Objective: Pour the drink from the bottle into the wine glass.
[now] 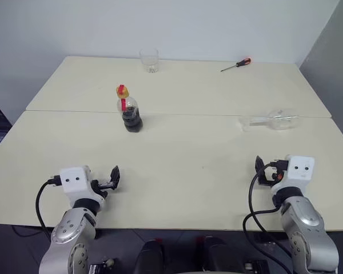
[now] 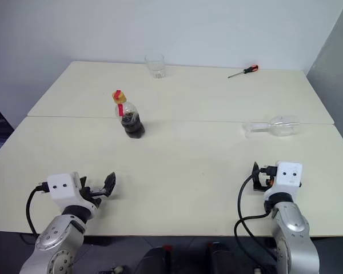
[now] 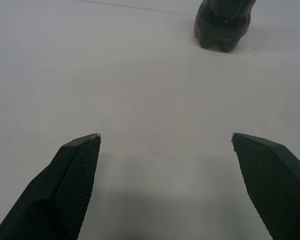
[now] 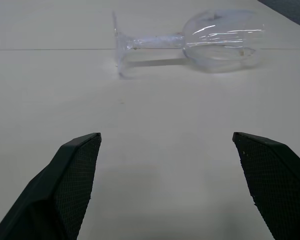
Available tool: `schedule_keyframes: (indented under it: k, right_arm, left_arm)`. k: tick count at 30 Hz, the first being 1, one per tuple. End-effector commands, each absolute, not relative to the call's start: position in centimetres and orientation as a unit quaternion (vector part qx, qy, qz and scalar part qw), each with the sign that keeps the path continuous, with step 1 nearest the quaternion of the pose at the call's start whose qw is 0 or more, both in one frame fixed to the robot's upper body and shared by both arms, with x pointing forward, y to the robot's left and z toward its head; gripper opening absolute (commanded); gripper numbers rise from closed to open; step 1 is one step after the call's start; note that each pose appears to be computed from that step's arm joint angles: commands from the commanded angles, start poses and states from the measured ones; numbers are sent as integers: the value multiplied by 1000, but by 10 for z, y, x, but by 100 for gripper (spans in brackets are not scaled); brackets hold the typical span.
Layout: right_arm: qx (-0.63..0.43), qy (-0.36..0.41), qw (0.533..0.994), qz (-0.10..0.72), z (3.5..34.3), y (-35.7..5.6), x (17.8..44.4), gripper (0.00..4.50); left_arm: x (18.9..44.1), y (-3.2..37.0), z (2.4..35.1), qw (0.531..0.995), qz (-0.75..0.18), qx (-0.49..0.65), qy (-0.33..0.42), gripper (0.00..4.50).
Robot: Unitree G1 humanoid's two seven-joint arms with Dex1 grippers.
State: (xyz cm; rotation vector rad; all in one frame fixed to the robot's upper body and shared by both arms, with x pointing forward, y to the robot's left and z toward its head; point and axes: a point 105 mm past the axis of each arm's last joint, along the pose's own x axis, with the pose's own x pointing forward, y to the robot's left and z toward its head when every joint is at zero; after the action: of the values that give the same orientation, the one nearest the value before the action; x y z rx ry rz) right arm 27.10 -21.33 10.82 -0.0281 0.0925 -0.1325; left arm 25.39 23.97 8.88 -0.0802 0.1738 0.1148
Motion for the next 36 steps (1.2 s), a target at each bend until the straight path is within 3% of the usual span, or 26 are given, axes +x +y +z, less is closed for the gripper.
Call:
schedule_keyframes:
  k: [1, 23, 27, 36]
  right_arm:
    - [-21, 15, 997, -68, 126, -216, 270, 450]
    - [-25, 6, 998, -49, 130, -213, 274, 450]
    - [-21, -4, 1000, 20, 136, -194, 276, 450]
    - [-15, -61, 949, 310, 172, -137, 265, 450]
  left_arm:
    - [254, 236, 98, 995, 53, -34, 74, 447]
    - [265, 228, 108, 998, 30, -17, 50, 447]
    - [271, 225, 113, 999, 16, 7, 36, 447]
    - [290, 230, 120, 1000, 0, 6, 11, 447]
